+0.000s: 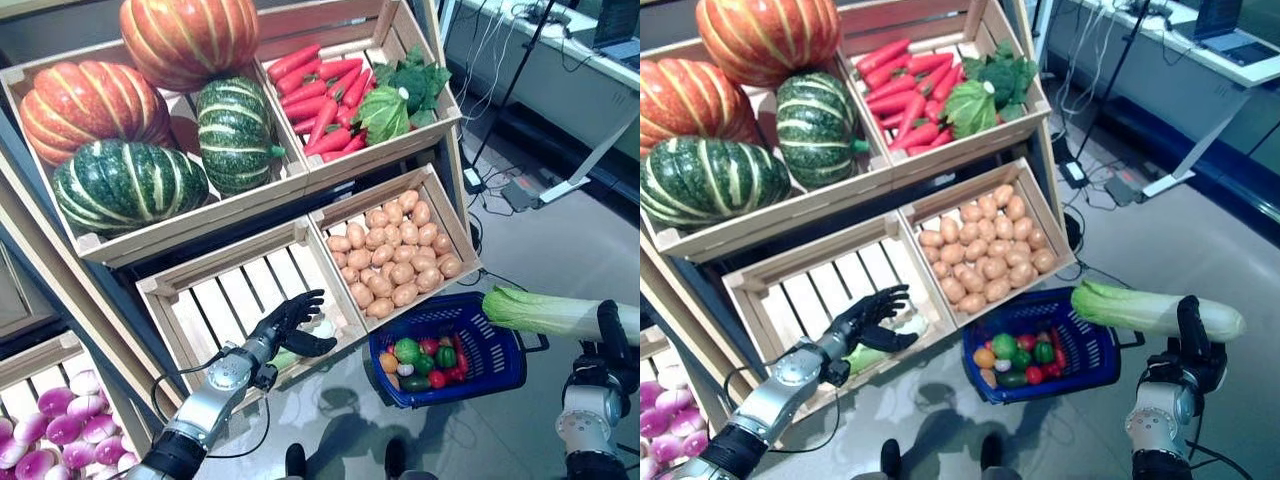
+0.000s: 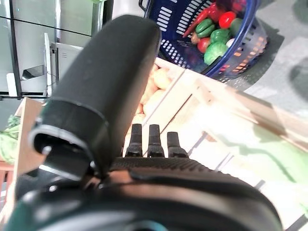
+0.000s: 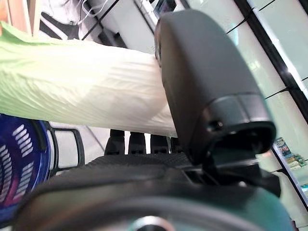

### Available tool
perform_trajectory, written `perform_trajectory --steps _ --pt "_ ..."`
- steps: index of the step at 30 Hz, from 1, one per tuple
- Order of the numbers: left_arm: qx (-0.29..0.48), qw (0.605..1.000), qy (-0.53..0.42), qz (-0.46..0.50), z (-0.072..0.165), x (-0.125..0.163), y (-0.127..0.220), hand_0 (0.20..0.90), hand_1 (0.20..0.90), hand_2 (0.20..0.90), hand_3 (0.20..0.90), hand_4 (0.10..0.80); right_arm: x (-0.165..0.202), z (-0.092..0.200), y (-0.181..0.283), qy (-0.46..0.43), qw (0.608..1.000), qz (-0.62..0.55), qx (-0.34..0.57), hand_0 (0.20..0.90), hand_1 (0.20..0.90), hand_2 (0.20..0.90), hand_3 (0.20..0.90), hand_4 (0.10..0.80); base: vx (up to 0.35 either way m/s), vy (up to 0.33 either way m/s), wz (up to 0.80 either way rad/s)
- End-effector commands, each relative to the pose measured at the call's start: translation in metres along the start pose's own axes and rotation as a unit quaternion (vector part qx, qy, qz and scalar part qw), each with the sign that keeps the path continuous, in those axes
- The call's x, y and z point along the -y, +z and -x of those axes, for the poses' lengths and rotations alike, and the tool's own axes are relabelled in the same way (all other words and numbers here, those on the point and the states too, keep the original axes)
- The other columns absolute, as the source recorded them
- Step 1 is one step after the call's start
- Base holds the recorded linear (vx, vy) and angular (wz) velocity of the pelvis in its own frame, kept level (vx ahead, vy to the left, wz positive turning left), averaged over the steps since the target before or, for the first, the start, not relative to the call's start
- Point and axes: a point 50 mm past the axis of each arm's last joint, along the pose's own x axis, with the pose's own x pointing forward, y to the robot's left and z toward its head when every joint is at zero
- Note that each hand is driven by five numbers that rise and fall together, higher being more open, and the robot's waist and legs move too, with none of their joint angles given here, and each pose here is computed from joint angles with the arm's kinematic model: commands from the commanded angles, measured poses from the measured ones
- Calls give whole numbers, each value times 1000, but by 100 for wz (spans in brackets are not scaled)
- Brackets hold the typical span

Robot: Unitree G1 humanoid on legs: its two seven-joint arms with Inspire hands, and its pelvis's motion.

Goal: Put vegetables into the basket

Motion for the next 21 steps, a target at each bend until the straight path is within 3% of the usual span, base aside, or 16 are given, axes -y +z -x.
perform_trajectory --steps 1,8,21 --pt "191 980 9 -51 -9 -20 89 900 900 900 900 800 -66 -7 46 144 977 -96 124 300 300 300 300 400 -183 -103 0" --pt "270 960 -21 -76 -9 -17 131 900 900 900 900 800 -109 -7 42 210 961 -124 132 300 300 300 300 400 -174 -106 10" --pt "359 929 -1 -95 0 -25 173 900 900 900 900 800 -143 -20 70 190 961 -106 169 300 300 300 300 400 -95 -21 6"
